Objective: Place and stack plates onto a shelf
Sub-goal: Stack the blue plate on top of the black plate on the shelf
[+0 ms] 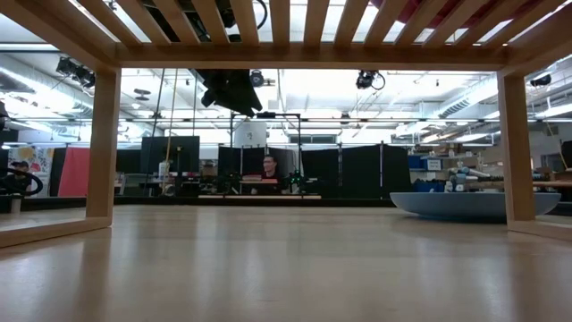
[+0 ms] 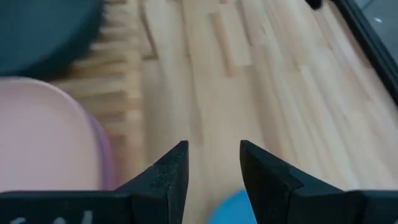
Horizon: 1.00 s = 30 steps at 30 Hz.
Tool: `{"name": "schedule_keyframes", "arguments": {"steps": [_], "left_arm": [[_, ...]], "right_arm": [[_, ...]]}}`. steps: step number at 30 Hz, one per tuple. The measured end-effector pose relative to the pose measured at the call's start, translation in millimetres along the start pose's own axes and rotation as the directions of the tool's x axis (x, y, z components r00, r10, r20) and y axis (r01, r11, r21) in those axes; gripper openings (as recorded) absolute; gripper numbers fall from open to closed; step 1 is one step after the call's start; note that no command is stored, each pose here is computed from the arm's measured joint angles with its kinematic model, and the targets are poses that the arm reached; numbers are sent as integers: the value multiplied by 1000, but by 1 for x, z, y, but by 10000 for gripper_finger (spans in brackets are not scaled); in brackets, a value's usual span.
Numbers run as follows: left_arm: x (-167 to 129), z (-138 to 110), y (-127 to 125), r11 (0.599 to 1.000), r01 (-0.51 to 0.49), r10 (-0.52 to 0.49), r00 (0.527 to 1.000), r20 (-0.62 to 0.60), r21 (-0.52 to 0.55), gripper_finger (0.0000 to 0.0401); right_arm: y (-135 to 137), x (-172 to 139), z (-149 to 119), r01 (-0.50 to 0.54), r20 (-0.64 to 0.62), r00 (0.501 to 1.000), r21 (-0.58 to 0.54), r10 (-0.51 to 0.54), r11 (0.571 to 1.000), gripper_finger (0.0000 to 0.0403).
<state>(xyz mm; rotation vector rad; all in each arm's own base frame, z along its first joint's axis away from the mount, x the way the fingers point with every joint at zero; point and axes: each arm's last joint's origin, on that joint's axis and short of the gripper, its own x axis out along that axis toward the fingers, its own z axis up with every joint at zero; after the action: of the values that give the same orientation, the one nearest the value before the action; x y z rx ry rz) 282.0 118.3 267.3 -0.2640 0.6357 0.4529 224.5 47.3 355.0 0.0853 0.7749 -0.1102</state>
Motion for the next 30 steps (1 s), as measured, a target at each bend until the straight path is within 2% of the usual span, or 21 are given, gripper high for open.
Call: {"name": "schedule_keyframes", "arguments": {"steps": [8,14,22,30], "left_arm": [[0,0,0,1000,0,0,1000,0,0,169],[0,0,0,1000,0,0,1000,0,0,169],[0,0,0,1000,0,0,1000,0,0,169],[0,0,0,1000,0,0,1000,0,-4,169]], "right_arm": [[-34,3,-11,113,-184,975,-49,-120,992,149],[-62,4,-11,175,-229,956,-64,-185,982,149],[-98,4,-11,93,-252,962,-47,-102,995,147],[-133,-2,-14,124,-248,961,-2,-120,992,147]]}}
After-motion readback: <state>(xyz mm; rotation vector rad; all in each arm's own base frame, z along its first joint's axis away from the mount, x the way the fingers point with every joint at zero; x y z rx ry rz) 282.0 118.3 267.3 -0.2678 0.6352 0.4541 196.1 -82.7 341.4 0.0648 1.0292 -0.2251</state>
